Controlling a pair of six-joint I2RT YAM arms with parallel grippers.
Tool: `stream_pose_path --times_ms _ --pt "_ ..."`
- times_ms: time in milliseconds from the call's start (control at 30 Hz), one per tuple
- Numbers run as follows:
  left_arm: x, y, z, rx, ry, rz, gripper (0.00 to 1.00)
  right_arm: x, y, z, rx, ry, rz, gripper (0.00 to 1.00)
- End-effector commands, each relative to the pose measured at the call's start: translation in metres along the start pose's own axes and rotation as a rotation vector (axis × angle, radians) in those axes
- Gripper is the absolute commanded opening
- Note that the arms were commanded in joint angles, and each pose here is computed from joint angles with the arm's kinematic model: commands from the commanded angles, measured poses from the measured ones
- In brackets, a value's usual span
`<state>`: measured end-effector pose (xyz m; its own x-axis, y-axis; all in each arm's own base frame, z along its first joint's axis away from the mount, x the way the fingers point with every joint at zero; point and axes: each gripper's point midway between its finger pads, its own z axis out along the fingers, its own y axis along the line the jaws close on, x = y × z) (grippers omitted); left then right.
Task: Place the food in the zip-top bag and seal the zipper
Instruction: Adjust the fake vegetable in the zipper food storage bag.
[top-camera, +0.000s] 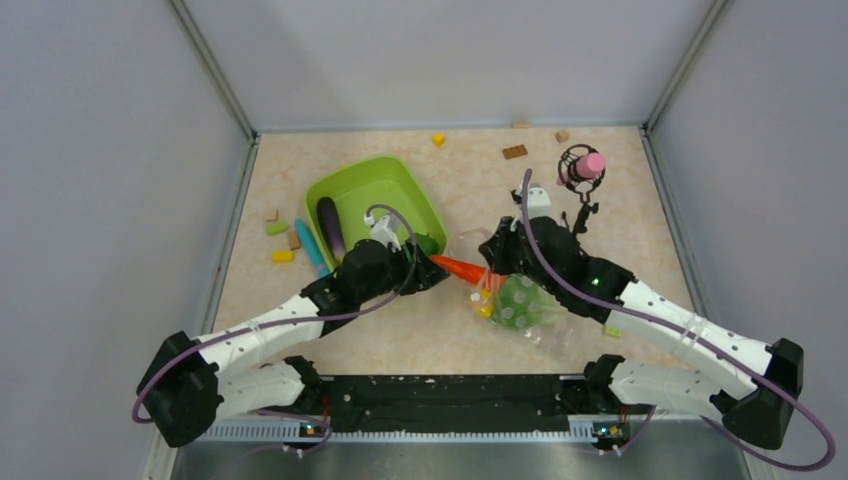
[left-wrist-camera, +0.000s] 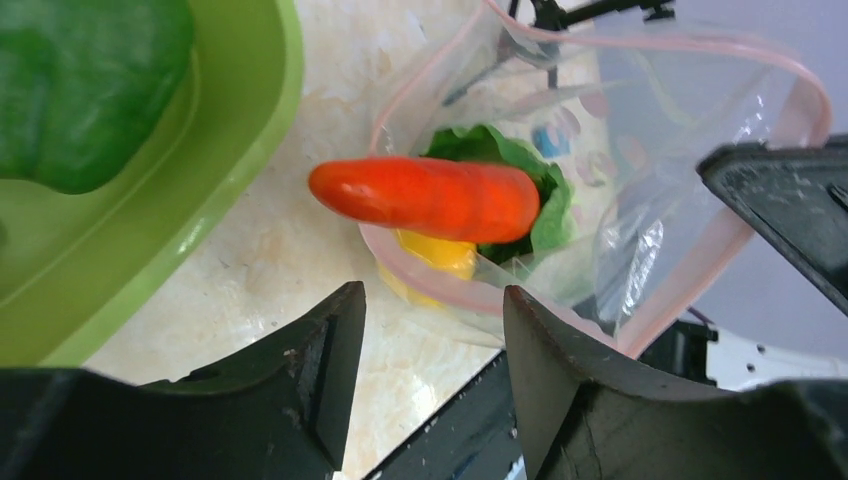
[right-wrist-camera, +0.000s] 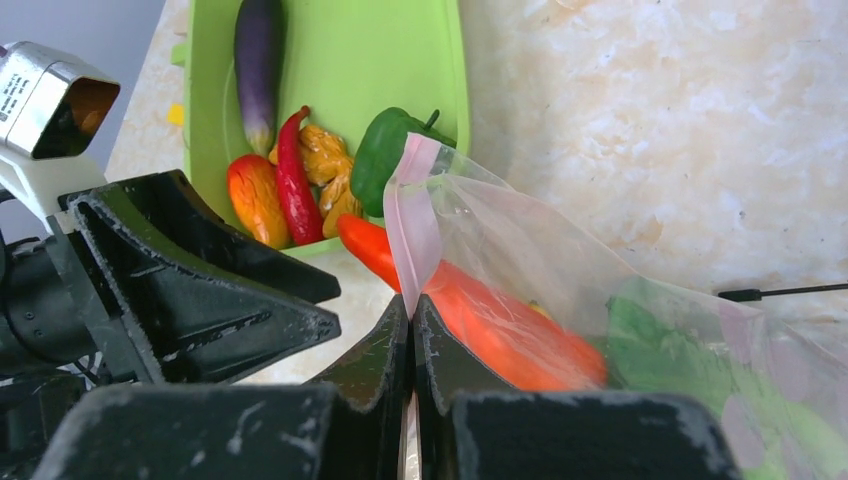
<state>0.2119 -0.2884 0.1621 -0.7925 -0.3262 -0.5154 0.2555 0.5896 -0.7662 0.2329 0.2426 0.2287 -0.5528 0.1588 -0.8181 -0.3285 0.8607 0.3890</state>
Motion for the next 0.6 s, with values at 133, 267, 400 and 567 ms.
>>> stream_pose_path --times_ms 133,267,400,567 --pt "-0.044 0.010 0.011 -0.096 -0.241 -0.064 0.54 -0.019 0.010 -0.001 -0.041 -0.078 0.045 0.00" --pt "-0.043 0.007 0.022 -0.074 -0.229 -0.078 0.45 -0.017 0.010 0.002 -0.039 -0.077 0.044 0.00" --pt "-0.039 -0.005 0.033 -0.016 -0.192 -0.084 0.32 -0.014 0.010 0.005 -0.039 -0.067 0.041 0.00" --pt "-0.039 -0.007 0.039 -0.008 -0.185 -0.087 0.19 -0.013 0.009 0.004 -0.040 -0.067 0.041 0.00"
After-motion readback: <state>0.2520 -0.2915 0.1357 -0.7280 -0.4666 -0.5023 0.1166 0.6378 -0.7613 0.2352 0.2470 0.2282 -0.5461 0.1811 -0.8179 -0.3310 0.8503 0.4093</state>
